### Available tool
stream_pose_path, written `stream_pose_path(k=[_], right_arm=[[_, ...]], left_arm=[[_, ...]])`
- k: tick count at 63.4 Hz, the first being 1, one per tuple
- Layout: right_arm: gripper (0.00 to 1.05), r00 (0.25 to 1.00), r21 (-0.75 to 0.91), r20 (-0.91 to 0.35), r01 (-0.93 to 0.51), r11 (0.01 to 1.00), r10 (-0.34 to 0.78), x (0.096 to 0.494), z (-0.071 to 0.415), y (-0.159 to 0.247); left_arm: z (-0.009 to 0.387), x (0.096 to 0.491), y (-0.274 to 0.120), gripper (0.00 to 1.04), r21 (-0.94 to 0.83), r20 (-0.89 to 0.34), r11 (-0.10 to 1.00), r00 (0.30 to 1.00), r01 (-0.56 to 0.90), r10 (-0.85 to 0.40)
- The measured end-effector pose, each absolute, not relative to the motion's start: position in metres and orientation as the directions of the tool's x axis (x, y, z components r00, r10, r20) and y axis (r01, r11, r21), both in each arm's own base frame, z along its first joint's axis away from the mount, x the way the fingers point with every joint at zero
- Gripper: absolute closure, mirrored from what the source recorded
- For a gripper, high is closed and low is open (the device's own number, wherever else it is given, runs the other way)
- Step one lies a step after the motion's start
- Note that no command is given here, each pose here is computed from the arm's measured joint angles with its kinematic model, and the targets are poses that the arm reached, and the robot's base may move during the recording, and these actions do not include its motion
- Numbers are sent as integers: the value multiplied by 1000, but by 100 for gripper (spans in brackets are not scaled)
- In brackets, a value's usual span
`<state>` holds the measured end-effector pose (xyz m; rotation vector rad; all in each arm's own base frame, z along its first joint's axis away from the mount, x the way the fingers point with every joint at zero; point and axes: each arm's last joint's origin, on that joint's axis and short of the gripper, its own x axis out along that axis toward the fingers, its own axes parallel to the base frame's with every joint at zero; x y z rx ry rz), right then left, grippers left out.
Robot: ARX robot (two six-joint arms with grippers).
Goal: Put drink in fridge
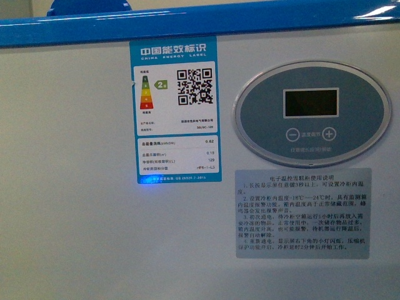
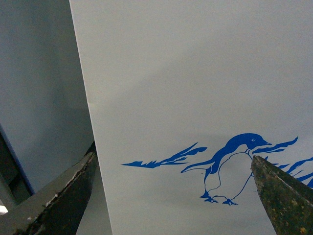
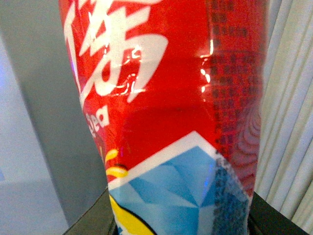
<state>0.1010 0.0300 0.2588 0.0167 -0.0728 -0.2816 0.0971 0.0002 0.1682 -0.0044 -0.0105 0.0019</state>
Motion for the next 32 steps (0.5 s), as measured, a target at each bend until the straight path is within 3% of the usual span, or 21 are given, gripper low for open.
stream_pose_path(k=[32], right_arm=[[65,958,21,66,277,961,-278,101,257,30]], left_arm=[[168,97,0,8,-5,10,1000,1000,-2,2]])
